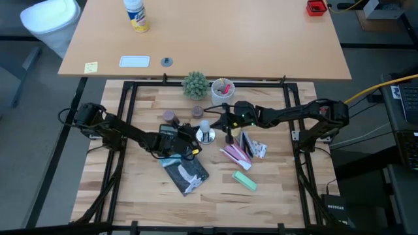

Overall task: Screw lightbulb
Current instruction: Insert the lightbulb into the lamp

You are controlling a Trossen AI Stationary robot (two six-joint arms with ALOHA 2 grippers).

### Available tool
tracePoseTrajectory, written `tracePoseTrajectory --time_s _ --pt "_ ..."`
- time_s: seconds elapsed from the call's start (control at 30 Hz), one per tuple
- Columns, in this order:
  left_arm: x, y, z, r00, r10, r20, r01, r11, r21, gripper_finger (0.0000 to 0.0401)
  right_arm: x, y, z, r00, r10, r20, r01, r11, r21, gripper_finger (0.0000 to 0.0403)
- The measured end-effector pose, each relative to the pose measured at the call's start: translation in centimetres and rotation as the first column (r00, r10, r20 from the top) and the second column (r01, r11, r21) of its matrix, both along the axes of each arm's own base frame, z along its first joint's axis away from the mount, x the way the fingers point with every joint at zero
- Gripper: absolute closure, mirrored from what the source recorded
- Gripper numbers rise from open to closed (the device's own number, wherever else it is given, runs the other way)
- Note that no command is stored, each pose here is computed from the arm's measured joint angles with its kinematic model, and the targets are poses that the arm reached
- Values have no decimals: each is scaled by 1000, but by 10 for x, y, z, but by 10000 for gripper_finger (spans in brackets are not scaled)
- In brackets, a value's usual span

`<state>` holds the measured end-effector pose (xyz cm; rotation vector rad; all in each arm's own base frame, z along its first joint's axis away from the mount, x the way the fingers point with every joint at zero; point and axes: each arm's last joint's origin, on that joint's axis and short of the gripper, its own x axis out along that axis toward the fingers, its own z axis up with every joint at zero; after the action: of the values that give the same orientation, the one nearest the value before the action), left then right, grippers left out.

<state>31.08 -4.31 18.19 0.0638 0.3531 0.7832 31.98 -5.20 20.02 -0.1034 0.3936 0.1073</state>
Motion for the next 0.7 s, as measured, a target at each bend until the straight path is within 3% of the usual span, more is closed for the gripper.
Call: tracePoseTrajectory --time_s 0.17,0.33,0.53,0.7 --pt "-3 5 -2 997 77 -25 -76 996 44 401 0 3 1 998 59 8 -59 996 64 382" --pt "-4 6 1 994 108 -25 -106 991 83 401 -1 3 7 997 62 47 -65 996 54 382" --pt "-9 -9 15 998 51 19 -53 996 66 401 -13 1 40 987 -43 158 58 994 -93 382" --pt "-11 -22 19 994 -104 15 104 995 7 401 -19 -3 52 966 -169 198 208 959 -194 382"
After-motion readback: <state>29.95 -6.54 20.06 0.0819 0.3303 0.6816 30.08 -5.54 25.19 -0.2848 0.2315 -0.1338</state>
